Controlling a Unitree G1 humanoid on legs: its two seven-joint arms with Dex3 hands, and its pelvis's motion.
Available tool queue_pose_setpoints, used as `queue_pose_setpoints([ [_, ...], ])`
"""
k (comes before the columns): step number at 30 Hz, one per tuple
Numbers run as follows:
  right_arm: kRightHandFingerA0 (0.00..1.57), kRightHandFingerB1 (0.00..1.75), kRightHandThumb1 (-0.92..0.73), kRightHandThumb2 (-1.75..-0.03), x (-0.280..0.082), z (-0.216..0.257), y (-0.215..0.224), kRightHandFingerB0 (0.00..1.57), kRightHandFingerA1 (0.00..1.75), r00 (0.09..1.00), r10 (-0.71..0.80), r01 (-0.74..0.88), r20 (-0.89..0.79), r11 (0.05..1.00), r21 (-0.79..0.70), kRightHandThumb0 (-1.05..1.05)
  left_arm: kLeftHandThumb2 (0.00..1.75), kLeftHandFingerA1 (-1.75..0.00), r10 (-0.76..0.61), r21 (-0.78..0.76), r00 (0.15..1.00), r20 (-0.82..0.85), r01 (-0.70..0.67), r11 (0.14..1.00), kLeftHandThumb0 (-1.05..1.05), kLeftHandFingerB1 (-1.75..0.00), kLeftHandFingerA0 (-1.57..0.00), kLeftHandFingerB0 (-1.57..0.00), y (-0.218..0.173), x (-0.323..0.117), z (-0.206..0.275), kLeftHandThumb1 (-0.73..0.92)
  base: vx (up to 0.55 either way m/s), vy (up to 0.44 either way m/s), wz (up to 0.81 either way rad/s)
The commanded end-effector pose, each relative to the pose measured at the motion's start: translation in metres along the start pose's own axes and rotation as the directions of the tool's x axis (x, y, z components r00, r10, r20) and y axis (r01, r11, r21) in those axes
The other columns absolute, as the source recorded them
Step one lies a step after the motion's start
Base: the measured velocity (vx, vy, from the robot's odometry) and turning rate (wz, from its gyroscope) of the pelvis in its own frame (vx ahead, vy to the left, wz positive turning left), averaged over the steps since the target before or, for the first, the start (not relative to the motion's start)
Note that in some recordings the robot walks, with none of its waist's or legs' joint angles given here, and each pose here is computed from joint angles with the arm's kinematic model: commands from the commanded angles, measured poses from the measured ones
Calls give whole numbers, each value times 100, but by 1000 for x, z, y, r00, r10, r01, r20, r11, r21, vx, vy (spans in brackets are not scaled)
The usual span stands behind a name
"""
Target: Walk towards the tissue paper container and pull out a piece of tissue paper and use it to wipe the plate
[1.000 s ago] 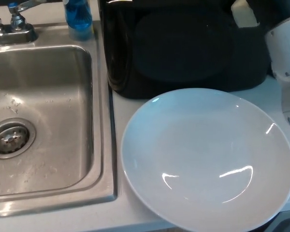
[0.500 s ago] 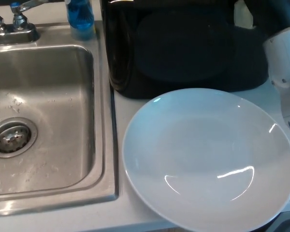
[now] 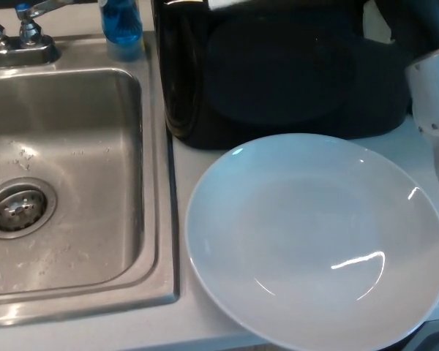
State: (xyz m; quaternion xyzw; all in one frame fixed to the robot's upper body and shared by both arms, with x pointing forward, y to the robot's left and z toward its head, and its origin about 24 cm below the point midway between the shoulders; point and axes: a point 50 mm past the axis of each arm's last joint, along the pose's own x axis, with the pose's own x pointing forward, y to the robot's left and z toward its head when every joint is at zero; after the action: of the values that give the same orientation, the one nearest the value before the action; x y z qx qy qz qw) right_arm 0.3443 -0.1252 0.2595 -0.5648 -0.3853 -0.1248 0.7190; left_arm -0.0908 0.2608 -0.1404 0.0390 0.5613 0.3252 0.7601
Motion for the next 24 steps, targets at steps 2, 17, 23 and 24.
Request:
queue_pose_setpoints([
  [2, 92, 148, -66, -98, 3, -3, -2, 70, 175, 997, -67, 67, 22, 998, -7, -30, 110, -104, 13, 24, 999, 48, -14, 1000, -7, -81, -107, -94, 6, 1, 5, 46, 0, 0, 0],
  [17, 88, 174, -51, -125, 6, 0, -39, 68, 175, 877, -480, 479, -28, 869, 120, -27, 110, -103, 6, 44, 998, 54, -8, 999, -6, -78, -103, -90, 10, -1, 2, 46, 0, 0, 0],
  [23, 88, 169, -50, -122, 21, -5, -66, 71, 175, 752, -656, 659, -67, 745, 107, -28, 101, -100, 19, 46, 999, 31, -20, 999, -7, -77, -104, -92, 9, 3, 6, 49, 0, 0, 0],
  [24, 99, 173, -51, -126, 31, -9, -92, 70, 175, 669, -739, 743, -85, 659, 116, -32, 106, -99, 19, 46, 998, 59, -22, 999, -8, -80, -105, -95, 10, 2, 8, 47, 0, 0, 0],
])
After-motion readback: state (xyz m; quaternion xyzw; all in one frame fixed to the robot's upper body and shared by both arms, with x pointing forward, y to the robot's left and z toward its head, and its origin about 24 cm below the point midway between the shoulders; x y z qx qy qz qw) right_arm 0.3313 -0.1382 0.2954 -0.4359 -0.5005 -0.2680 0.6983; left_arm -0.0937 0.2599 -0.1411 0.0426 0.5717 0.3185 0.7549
